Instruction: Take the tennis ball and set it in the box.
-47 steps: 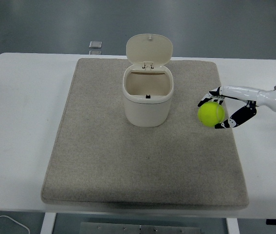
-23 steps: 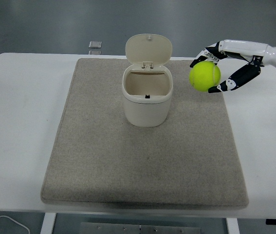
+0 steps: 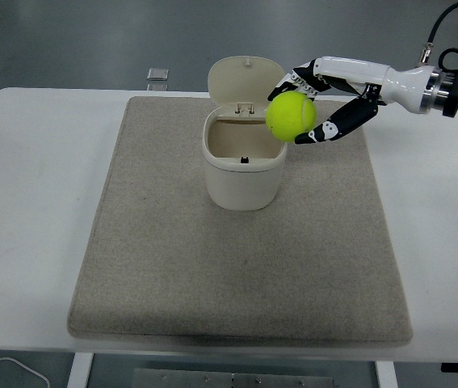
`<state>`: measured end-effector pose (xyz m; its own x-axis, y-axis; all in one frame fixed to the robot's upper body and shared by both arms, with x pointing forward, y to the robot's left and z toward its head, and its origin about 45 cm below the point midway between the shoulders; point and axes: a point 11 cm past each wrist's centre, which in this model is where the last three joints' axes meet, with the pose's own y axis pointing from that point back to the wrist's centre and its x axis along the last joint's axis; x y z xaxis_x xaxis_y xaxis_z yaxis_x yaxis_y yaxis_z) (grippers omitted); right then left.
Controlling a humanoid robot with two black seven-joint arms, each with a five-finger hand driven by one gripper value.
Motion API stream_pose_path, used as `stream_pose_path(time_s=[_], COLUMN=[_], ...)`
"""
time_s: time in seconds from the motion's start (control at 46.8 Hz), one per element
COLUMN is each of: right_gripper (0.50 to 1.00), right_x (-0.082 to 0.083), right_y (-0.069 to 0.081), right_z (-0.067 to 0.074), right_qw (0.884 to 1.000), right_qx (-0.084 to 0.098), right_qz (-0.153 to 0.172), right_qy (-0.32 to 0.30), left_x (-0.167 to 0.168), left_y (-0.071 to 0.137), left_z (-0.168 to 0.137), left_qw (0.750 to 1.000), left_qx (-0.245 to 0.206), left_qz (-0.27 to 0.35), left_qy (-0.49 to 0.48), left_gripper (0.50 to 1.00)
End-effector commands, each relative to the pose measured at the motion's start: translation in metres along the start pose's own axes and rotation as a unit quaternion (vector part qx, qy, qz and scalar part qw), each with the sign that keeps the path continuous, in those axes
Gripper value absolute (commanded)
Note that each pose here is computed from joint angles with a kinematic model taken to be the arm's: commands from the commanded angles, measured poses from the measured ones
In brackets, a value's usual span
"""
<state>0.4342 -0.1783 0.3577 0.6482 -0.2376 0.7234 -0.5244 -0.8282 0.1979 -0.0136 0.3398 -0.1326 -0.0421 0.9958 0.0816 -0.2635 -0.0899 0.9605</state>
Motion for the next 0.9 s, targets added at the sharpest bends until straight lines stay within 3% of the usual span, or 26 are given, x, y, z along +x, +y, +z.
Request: stream_pose_path(time_s=[0.0,0.385,0.876], right_gripper=[0.527,0.570,0.654], right_x=[-0.002,-0.008,-0.018], right_y=[-0.003,-0.016,-0.033], right_z=[0.000,0.002,-0.010], right_qw=[1.000,0.999,0.999], right_qx=[-0.006,-0.030,-0.011], right_qz=[0.002,0.007,0.002], right_qy=[0.000,-0.027,-0.032], left_x=[0.000,0.000,0.000], left_y=[0.000,0.000,0.000], left_z=[0.000,0.000,0.000], left_qw=[1.000,1.000,1.000], left_qx=[0.000,0.000,0.000], left_qz=[0.000,0.000,0.000], left_qy=[0.000,0.000,0.000], left_gripper=[0.992,0.992,0.992])
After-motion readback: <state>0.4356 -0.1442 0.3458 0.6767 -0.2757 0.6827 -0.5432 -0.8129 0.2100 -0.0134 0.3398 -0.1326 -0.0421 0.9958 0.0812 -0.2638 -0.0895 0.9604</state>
